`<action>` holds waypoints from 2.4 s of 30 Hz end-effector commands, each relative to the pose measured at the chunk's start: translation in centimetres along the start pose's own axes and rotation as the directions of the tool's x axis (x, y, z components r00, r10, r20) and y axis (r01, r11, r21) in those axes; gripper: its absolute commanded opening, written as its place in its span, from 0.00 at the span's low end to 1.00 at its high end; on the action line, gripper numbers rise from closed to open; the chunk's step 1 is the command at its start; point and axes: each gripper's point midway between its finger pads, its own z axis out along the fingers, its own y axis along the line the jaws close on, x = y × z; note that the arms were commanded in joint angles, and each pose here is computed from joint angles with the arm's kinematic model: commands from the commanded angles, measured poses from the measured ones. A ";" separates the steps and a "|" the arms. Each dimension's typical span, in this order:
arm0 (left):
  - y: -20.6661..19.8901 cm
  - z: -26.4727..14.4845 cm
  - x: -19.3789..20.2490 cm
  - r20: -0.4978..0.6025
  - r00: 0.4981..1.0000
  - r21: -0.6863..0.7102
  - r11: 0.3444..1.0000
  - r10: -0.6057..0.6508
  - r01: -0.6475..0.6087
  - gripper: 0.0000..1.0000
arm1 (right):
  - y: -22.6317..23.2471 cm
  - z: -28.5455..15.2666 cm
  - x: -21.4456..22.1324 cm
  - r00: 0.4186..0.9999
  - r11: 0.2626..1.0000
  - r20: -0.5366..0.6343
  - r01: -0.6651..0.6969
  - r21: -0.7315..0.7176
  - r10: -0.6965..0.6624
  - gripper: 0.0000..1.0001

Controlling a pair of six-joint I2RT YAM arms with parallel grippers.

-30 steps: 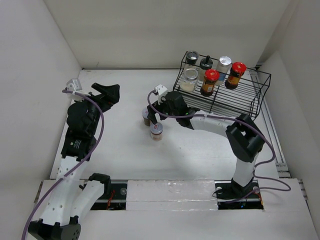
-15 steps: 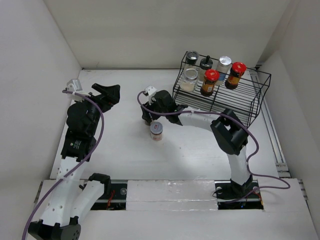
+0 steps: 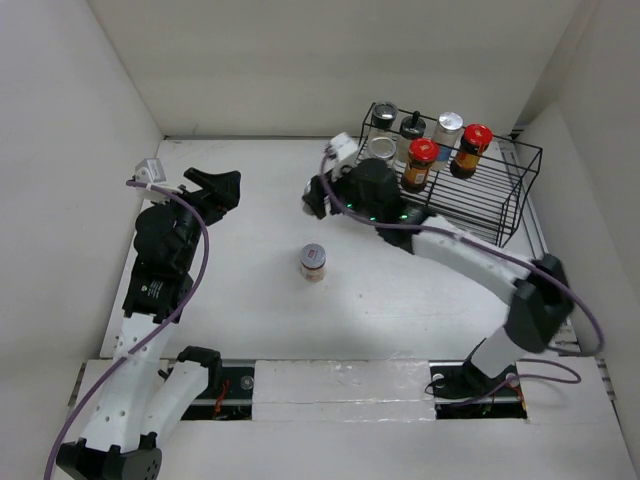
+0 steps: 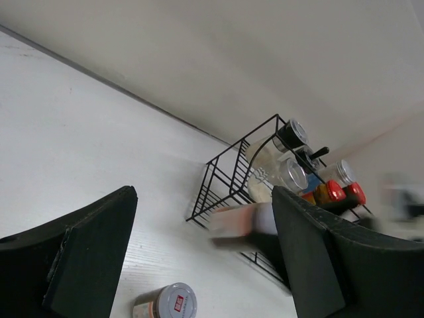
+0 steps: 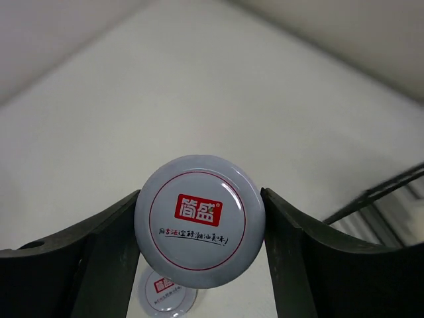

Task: Organize the condiment bottles

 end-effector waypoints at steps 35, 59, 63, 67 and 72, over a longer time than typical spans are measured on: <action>-0.9 0.1 -0.7 0.027 1.000 0.041 0.999 -0.010 0.009 0.77 | -29.0 -20.5 -2.7 0.944 0.701 0.318 -0.281 0.655 0.081 0.47; -1.0 0.7 0.4 -0.012 1.000 0.061 0.998 -0.017 0.018 0.81 | -7.1 -13.7 -3.7 0.936 0.970 0.349 -0.121 0.211 0.041 0.17; -0.9 0.7 0.2 -0.005 1.000 0.053 0.998 -0.017 0.018 0.81 | 0.0 -8.9 4.5 0.997 1.000 0.080 -0.022 -0.010 0.023 0.54; -1.3 0.5 0.0 0.002 1.000 0.072 0.997 -0.018 0.018 0.82 | 4.6 -7.7 10.3 0.996 0.994 -0.073 0.038 -0.100 -0.046 1.00; -1.4 0.4 0.1 -0.004 1.000 0.079 0.997 -0.018 0.018 0.83 | 6.4 -6.4 13.2 0.984 0.986 -0.167 0.028 -0.164 -0.056 1.00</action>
